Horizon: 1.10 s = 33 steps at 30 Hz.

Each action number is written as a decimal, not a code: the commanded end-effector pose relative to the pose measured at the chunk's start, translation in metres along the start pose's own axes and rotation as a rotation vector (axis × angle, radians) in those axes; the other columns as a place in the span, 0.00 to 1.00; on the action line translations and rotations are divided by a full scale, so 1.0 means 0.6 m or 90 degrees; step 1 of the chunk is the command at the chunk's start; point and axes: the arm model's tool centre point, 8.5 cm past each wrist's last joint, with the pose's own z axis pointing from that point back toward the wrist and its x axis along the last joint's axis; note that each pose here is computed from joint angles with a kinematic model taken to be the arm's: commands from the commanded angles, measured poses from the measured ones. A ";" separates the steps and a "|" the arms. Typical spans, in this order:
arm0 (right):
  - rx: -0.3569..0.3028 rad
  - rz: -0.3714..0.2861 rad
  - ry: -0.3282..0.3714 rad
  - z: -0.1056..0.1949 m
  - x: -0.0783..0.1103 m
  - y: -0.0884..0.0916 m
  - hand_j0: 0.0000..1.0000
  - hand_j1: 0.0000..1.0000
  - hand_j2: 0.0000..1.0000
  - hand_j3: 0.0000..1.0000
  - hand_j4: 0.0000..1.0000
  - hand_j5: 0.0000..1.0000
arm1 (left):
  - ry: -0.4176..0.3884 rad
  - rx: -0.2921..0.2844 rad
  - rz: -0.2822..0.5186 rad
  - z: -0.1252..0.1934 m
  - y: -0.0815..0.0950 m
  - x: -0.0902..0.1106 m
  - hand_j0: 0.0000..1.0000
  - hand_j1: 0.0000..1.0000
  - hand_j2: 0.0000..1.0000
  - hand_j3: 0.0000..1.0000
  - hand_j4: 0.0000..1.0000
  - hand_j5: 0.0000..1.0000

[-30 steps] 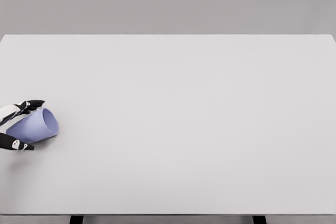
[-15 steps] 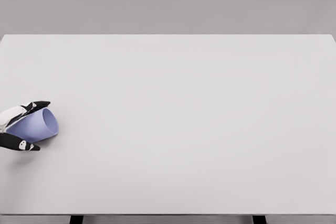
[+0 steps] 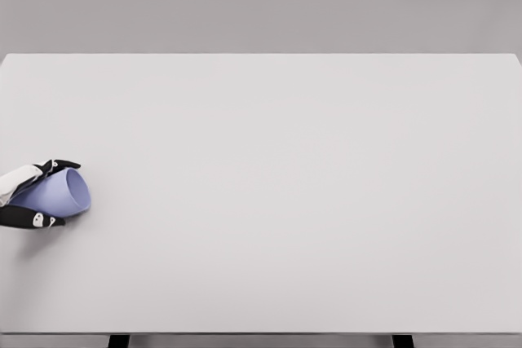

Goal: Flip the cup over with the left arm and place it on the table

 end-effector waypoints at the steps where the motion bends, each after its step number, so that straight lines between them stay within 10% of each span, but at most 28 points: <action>1: 0.000 0.000 0.000 0.000 0.000 0.000 1.00 1.00 1.00 1.00 1.00 1.00 | -0.001 0.001 0.002 0.001 0.001 0.001 0.68 0.68 0.68 0.68 0.68 0.68; 10: 0.000 0.000 0.000 0.000 0.000 0.000 1.00 1.00 1.00 1.00 1.00 1.00 | -0.044 0.012 0.066 -0.002 0.017 0.022 0.68 0.68 0.68 0.68 0.68 0.68; 20: 0.000 0.000 0.000 0.000 0.000 0.000 1.00 1.00 1.00 1.00 1.00 1.00 | -0.141 -0.150 0.156 -0.015 0.002 0.070 0.69 0.69 0.69 0.69 0.69 0.69; 33: 0.000 0.000 0.000 0.000 0.000 0.000 1.00 1.00 1.00 1.00 1.00 1.00 | -0.246 -0.187 0.272 -0.059 0.021 0.085 0.70 0.70 0.70 0.70 0.70 0.70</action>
